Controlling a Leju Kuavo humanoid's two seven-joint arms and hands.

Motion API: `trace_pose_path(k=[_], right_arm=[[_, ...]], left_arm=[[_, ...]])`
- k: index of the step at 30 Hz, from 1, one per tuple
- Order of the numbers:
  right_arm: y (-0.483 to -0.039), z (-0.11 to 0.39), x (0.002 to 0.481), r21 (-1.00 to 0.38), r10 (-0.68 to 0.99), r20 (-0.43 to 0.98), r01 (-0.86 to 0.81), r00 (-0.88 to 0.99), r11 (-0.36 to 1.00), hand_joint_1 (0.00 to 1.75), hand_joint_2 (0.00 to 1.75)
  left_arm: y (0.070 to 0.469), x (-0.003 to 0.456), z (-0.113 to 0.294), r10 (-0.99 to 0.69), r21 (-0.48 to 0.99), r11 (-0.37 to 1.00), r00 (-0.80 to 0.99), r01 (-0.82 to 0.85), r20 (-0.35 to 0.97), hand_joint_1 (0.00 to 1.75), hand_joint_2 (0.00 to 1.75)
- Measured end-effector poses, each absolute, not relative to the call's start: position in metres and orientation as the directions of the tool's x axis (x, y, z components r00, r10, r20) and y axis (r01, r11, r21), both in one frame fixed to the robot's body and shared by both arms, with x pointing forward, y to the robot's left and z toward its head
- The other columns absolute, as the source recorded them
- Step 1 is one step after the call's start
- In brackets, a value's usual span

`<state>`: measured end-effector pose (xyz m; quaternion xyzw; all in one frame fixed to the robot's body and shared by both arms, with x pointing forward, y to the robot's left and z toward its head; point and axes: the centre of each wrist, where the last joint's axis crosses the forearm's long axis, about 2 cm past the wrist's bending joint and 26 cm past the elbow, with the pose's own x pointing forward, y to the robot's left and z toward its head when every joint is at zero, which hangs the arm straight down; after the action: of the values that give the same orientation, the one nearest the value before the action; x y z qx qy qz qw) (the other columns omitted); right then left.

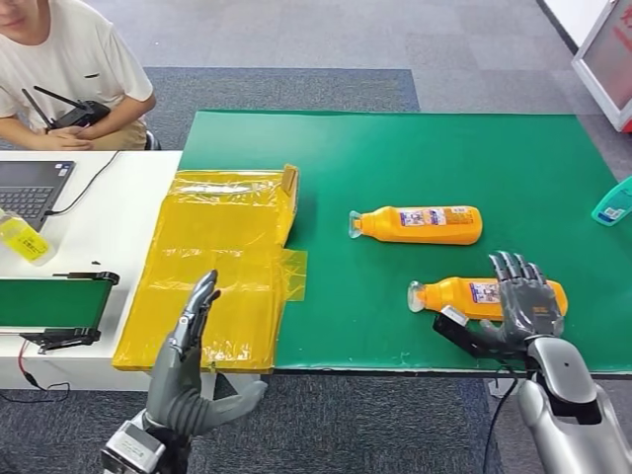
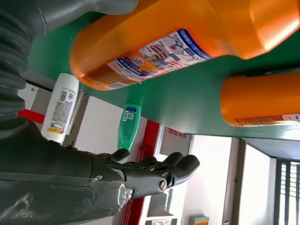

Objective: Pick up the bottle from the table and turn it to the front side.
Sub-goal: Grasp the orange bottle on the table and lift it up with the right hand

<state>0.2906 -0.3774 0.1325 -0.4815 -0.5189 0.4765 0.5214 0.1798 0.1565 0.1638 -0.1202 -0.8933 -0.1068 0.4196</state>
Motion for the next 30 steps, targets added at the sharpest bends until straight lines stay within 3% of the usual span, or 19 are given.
trace_pose_path(k=[16, 30], right_arm=[[-0.389, 0.140, 0.373, -0.986, 0.997, 0.074, -0.151, 0.025, 0.076, 0.00, 1.75], [-0.398, 0.148, 0.399, -0.972, 0.999, 0.027, -0.232, 0.037, 0.035, 0.00, 1.75]], left_arm=[[0.108, 0.193, 0.201, 0.313, 0.190, 0.810, -0.682, 0.555, 0.661, 0.00, 1.75], [0.100, 0.192, 0.207, 0.375, 0.176, 0.770, -0.658, 0.613, 0.653, 0.00, 1.75]])
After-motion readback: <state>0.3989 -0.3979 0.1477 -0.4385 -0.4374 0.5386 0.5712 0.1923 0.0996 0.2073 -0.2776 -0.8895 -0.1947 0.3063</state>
